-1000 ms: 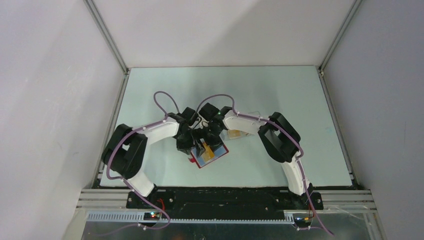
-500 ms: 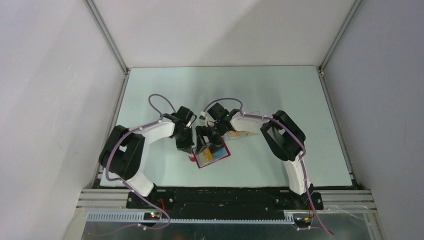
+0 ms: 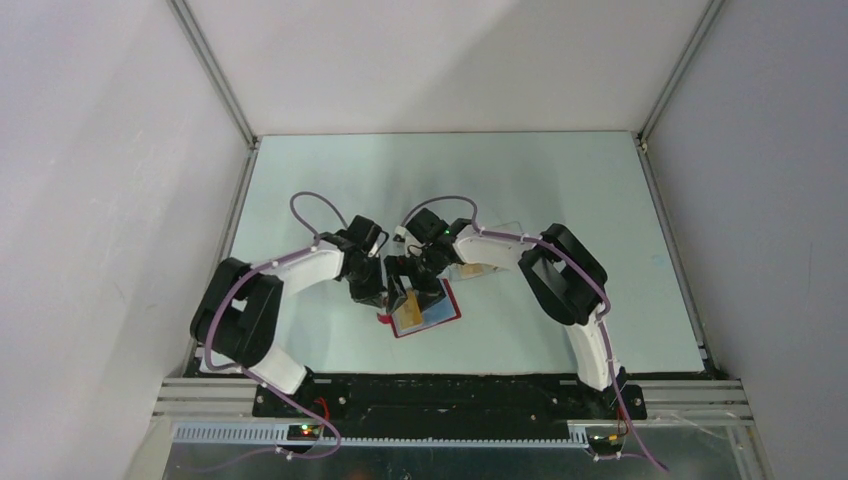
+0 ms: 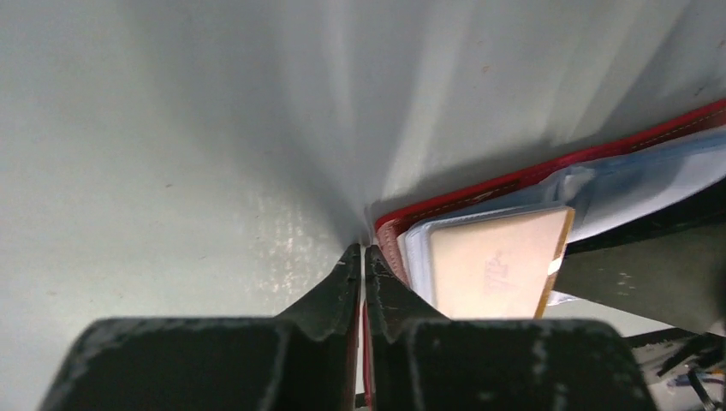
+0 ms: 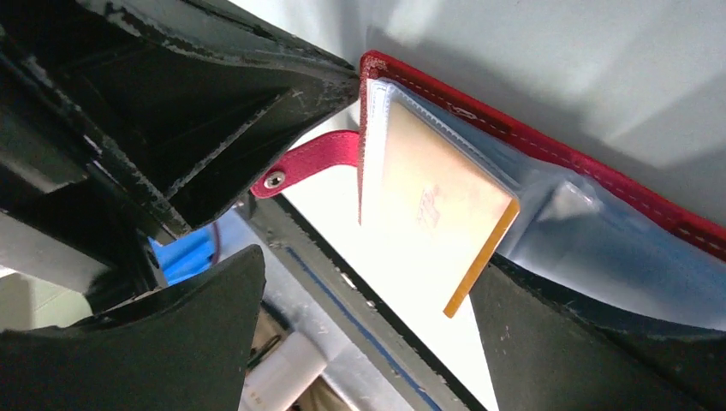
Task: Put the credit cards into the card holder
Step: Insert the credit card into the card holder.
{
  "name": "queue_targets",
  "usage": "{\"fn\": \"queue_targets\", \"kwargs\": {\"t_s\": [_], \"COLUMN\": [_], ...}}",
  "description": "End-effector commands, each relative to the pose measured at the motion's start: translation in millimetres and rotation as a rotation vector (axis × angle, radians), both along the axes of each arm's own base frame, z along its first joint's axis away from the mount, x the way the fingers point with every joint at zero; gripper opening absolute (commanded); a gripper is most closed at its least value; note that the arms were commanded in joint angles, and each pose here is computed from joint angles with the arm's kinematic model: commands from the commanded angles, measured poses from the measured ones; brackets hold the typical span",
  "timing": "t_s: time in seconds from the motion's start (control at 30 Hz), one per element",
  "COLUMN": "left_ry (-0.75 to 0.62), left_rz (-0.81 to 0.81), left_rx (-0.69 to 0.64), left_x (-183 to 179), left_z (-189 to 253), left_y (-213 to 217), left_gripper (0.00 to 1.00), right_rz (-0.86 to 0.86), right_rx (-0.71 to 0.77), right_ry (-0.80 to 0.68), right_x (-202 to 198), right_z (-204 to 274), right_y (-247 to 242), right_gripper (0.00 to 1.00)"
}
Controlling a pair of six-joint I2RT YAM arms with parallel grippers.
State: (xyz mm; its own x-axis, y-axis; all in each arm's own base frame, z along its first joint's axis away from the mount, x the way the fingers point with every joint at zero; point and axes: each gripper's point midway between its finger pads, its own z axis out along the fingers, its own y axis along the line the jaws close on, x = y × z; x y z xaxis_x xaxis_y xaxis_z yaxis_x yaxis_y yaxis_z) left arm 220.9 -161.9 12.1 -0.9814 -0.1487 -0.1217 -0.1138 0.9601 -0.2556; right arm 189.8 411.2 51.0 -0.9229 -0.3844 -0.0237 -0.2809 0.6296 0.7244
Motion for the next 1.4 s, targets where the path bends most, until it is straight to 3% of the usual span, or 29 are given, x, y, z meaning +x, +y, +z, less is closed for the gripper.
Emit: {"fn": "queue_targets", "kwargs": {"t_s": [0.0,0.03,0.13,0.27,0.53,0.77,0.93,1.17,1.37], "left_ry": [-0.112,-0.148,-0.187,-0.245,-0.187,-0.159,-0.14,-0.103,-0.068], "left_rz": [0.022,0.028,0.032,0.028,0.022,0.039,0.037,0.044,0.046], "left_rx": [0.013,0.026,0.054,0.021,-0.013,-0.025,-0.031,-0.05,-0.043], "left_x": [13.5,17.4,17.6,18.6,11.7,8.7,3.9,-2.8,-5.3], "left_z": [24.0,32.4,45.9,63.9,51.9,38.5,31.2,18.5,8.0], "left_y": [0.5,3.9,12.5,11.2,2.8,0.0,-0.2,-3.4,-3.9], "left_gripper": [0.15,0.21,0.35,0.41,0.42,0.41,0.41,0.4,0.4], "right_rz": [0.048,0.046,0.056,0.062,0.043,0.112,0.133,-0.048,-0.075], "right_rx": [-0.129,-0.154,-0.208,-0.203,-0.163,-0.088,-0.007,-0.198,-0.402], "right_ry": [-0.205,-0.23,-0.261,-0.274,-0.221,-0.142,-0.195,-0.327,-0.341], "right_x": [7.6,10.4,11.1,9.7,11.4,2.0,-4.2,38.6,50.0], "right_z": [15.5,14.9,16.9,25.7,22.6,10.7,30.0,32.6,11.2], "right_y": [-3.6,-6.2,-12.3,-15.8,-21.1,4.3,6.0,-61.0,-99.4], "right_gripper": [0.91,0.97,0.99,0.99,0.97,0.95,0.95,0.94,0.94]}}
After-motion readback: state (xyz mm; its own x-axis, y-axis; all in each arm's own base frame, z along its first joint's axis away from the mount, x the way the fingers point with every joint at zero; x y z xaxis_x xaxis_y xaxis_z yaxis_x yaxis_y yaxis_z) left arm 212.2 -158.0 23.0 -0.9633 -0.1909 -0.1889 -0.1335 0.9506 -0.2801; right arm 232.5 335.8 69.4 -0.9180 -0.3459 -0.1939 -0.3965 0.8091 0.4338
